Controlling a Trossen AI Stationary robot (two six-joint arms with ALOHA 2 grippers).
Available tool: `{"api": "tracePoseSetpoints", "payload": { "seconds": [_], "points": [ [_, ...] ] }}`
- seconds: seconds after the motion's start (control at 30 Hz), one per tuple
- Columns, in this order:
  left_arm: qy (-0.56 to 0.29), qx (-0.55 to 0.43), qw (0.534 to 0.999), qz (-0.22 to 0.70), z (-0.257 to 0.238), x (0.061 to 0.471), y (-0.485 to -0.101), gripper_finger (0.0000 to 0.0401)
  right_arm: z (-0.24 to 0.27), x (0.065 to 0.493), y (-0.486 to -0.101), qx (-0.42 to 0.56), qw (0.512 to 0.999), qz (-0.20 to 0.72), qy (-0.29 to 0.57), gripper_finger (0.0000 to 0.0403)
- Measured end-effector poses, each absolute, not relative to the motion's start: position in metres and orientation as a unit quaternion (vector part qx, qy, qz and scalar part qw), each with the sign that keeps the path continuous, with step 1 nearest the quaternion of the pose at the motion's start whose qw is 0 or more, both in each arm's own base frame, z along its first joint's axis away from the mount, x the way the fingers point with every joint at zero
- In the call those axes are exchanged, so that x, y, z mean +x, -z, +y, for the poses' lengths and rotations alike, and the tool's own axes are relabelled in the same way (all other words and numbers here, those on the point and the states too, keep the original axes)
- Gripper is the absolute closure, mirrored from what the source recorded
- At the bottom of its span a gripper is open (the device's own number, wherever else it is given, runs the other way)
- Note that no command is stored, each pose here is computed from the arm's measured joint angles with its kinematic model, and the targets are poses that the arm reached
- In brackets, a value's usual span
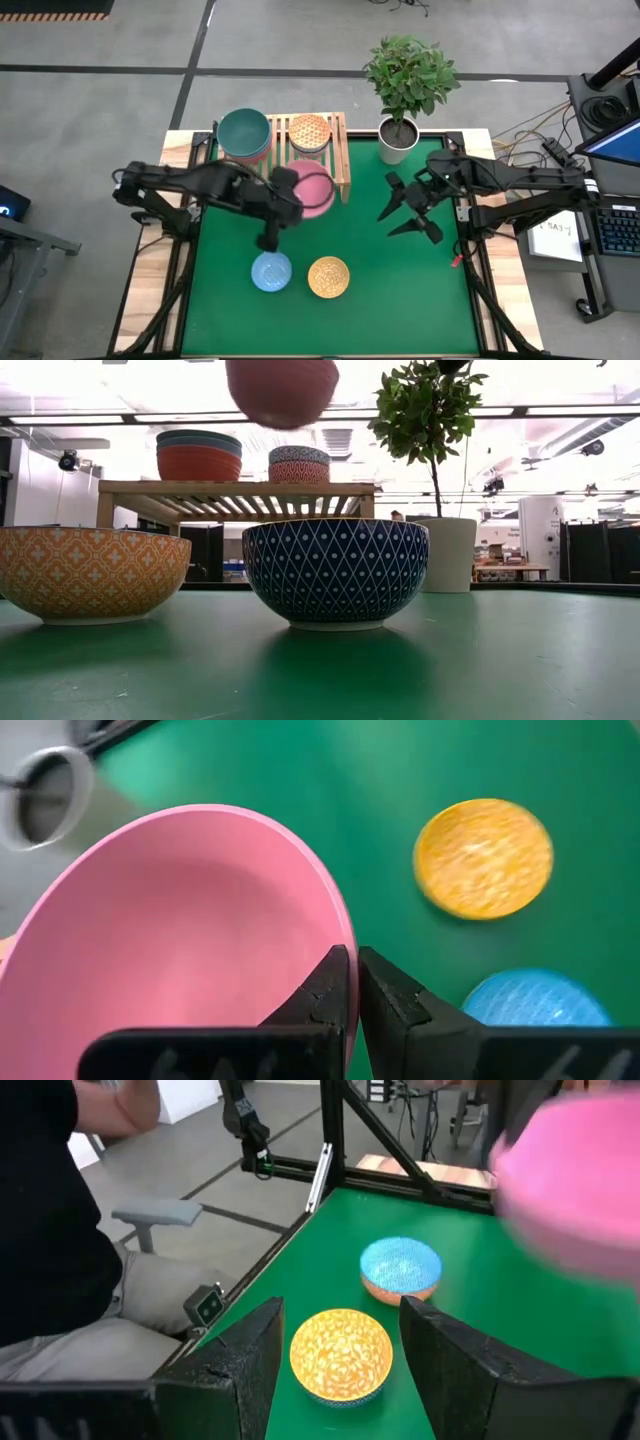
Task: Place and stack bowls onto a shelf
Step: Stack the pink bowl in the green bowl on the shelf
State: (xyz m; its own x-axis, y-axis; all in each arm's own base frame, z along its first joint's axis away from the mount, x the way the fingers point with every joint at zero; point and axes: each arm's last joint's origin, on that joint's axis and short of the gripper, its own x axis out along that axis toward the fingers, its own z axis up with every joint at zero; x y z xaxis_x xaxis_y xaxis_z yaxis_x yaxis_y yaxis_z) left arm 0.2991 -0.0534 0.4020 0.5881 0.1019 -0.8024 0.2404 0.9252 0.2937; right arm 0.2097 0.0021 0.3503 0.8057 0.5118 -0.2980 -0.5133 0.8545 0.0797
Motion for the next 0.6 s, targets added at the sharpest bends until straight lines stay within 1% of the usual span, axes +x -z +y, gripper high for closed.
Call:
{"api": "tracePoseSetpoints", "payload": {
  "seconds": [0.1,0.17,0.27,0.4,0.5,0.6],
  "points": [
    [0.02,0.194,0.871,0.452,-0.049,0.284,-0.428,0.04,0.002,0.214,-0.346,0.0,0.948,0.166,-0.27,0.0213],
    [0.015,0.188,0.878,0.439,-0.047,0.275,-0.445,0.04,0.002,0.219,-0.343,0.0,0.947,0.174,-0.271,0.0213],
    [-0.019,0.198,0.881,0.429,-0.042,0.259,-0.464,0.04,0.001,0.225,-0.337,-0.001,0.944,0.186,-0.272,0.0213],
    [-0.095,0.207,0.869,0.439,-0.03,0.236,-0.474,0.0401,0.0,0.234,-0.329,-0.005,0.941,0.199,-0.274,0.0213],
    [-0.127,0.188,0.876,0.426,-0.018,0.219,-0.48,0.0401,0.0,0.239,-0.324,-0.001,0.938,0.211,-0.274,0.0213],
    [-0.182,0.164,0.871,0.425,-0.003,0.2,-0.478,0.0401,0.0,0.242,-0.321,0.002,0.937,0.217,-0.275,0.0213]
  ]
}}
